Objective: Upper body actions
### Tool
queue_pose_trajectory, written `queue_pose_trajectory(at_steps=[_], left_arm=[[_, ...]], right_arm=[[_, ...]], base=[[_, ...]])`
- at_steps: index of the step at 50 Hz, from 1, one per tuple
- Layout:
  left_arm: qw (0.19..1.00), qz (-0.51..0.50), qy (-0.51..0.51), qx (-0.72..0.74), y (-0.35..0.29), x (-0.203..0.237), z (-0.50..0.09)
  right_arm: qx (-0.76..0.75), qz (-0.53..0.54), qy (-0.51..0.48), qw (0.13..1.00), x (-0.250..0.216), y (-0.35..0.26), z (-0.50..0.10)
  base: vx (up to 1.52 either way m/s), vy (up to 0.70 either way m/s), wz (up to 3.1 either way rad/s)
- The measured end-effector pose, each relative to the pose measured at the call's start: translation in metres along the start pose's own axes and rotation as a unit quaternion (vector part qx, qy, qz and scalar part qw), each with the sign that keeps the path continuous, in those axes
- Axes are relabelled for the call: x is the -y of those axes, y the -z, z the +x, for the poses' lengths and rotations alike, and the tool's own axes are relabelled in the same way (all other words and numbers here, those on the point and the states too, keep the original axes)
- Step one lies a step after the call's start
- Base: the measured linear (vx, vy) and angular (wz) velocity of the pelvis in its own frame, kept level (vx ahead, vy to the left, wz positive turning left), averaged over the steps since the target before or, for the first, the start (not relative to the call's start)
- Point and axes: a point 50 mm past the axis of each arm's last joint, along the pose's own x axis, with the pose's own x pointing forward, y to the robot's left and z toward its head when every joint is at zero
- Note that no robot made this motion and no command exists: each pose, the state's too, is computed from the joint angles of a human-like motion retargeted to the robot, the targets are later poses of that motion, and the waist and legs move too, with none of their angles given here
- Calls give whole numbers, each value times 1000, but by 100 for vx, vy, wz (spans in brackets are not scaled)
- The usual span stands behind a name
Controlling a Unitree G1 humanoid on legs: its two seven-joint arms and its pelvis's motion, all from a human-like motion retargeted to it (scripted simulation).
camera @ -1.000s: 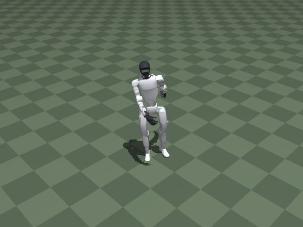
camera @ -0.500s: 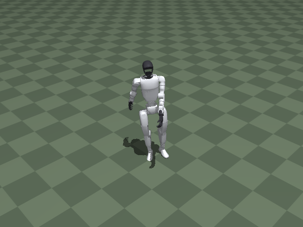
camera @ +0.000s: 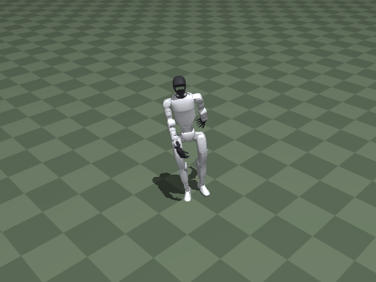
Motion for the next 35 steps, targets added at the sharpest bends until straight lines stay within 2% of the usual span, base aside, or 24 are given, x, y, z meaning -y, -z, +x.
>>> queue_pose_trajectory(at_steps=[5, 8, 10, 13, 17, 20, 23, 25, 28, 32, 35], left_arm=[[997, -46, -4, -55, 67, -21, 18], [996, -79, -7, -48, 67, -18, 19], [995, -95, 3, -25, 50, -10, 17], [994, -97, 22, 41, -5, 11, 2], [981, -56, 19, 183, -101, 57, -46], [946, 51, 57, 314, -168, 121, -112], [874, 186, 123, 431, -204, 193, -185], [812, 259, 146, 503, -213, 234, -233], [709, 329, 135, 609, -213, 277, -299], [608, 343, 94, 710, -209, 295, -355], [584, 320, 91, 741, -209, 292, -364]], right_arm=[[183, -78, 39, 979, 17, -94, -14], [229, -112, 69, 965, 18, -106, -21], [220, -119, 81, 965, 16, -93, -19], [133, -96, 84, 983, 7, -36, -8], [-87, 10, 52, 995, -29, 88, -11], [-286, 144, 5, 947, -80, 183, -48], [-430, 286, -21, 856, -139, 243, -101], [-489, 357, -13, 796, -175, 268, -134], [-530, 408, 33, 742, -211, 287, -168], [-570, 418, 67, 704, -232, 302, -200], [-596, 411, 76, 686, -231, 308, -210]], base=[[0, 1, -17], [0, -1, 8], [-2, -4, 37], [0, -5, 53], [-3, -3, 70], [-6, 0, 52], [-1, 3, 30], [1, 5, 13], [0, 3, -9], [3, 3, -39], [3, 4, -33]])
